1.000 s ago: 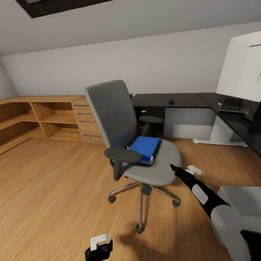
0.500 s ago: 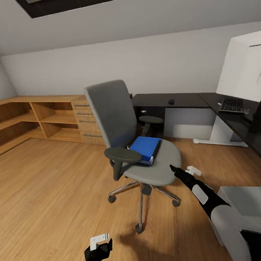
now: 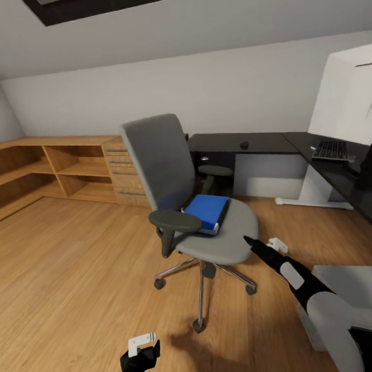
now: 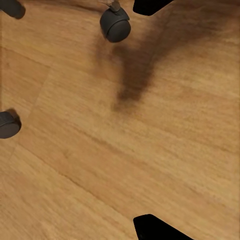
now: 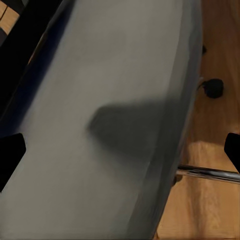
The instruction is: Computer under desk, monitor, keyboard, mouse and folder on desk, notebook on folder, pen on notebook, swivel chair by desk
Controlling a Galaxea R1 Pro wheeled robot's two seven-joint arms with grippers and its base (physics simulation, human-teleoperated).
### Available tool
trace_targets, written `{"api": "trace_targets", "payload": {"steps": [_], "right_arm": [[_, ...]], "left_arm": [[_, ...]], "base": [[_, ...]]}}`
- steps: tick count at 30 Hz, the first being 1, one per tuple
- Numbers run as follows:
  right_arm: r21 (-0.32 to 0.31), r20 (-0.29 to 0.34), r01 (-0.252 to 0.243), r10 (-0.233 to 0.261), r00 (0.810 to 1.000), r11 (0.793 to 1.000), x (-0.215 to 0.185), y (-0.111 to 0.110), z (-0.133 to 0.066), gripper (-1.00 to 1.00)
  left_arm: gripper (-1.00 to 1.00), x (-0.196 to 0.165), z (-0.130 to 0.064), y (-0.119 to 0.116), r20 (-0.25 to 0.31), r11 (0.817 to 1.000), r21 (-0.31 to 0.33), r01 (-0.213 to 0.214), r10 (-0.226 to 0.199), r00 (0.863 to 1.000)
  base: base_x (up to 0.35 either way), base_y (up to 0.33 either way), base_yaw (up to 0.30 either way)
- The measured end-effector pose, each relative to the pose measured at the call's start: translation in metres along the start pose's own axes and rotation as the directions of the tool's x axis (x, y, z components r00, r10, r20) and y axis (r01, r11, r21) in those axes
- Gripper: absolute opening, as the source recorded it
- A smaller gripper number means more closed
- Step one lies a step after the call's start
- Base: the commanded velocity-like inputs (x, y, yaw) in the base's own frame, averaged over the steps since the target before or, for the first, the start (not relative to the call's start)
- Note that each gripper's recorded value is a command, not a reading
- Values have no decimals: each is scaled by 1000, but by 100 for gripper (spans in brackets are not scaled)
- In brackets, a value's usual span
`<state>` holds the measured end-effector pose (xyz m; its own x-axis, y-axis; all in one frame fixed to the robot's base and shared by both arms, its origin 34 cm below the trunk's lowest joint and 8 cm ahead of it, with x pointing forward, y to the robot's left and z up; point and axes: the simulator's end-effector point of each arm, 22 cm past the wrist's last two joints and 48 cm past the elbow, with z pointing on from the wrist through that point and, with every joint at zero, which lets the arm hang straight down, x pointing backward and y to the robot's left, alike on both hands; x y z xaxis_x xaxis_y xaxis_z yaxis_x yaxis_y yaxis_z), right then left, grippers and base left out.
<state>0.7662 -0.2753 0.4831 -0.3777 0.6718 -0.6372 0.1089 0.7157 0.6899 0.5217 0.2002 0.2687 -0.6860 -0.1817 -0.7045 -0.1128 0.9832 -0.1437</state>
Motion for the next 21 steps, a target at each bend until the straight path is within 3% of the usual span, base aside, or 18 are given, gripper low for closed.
{"api": "trace_targets", "payload": {"steps": [4,14,21], "right_arm": [[-9,-10,-32,32,999,999,1,1,-1,100],[-8,-15,-45,45,999,999,-1,-2,-2,100],[-4,-55,-69,68,996,998,3,-6,-4,100]], "left_arm": [[100,0,0,0,0,1000,0,0,0,1000],[100,0,0,0,0,1000,0,0,0,1000],[100,0,0,0,1,1000,1,-1,1,1000]], "base": [[0,0,0],[0,0,0],[0,0,0]]}}
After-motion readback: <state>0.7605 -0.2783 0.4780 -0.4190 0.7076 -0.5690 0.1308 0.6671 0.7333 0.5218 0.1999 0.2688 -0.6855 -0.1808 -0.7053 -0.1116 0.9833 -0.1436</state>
